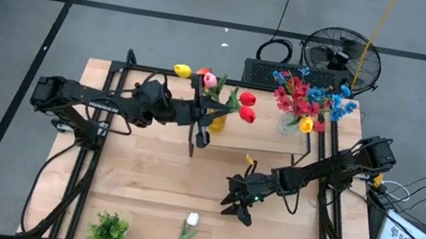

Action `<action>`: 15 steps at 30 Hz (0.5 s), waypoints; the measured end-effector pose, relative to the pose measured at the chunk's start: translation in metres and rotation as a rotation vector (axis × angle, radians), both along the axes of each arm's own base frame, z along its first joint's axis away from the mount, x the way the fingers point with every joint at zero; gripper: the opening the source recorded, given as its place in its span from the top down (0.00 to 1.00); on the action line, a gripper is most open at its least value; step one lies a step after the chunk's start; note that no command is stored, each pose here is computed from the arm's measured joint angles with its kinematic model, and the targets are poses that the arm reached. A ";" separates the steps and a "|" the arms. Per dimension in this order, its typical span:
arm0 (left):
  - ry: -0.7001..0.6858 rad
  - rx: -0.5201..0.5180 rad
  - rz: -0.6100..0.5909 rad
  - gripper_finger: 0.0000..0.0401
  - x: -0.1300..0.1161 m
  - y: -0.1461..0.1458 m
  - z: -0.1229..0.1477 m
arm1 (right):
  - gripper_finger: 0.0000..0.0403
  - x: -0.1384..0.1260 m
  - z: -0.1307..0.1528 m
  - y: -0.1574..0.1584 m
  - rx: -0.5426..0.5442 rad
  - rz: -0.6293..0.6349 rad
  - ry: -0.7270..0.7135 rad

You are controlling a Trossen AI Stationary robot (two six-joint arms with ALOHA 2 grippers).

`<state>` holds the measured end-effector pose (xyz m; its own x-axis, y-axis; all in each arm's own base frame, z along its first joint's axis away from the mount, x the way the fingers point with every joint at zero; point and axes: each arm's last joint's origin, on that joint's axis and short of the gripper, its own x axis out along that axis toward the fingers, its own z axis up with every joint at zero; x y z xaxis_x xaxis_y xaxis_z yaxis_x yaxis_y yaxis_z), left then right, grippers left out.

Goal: Pick and place flowers into a vace then onto a shelf
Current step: Put the red flower into the yellow vase

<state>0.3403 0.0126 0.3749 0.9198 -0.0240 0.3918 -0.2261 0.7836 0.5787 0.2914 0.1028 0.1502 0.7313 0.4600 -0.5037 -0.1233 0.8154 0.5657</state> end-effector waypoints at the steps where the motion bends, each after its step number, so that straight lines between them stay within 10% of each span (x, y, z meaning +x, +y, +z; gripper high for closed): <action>1: 0.011 -0.041 0.020 0.96 0.000 0.000 -0.001 | 0.58 0.000 0.000 -0.001 0.000 -0.002 0.000; 6: 0.065 -0.173 0.227 0.98 0.002 -0.004 -0.007 | 0.58 0.001 0.000 -0.002 -0.001 -0.007 0.000; 15: 0.068 -0.119 0.455 0.92 -0.004 -0.027 -0.003 | 0.58 0.001 0.000 -0.002 -0.001 -0.007 -0.001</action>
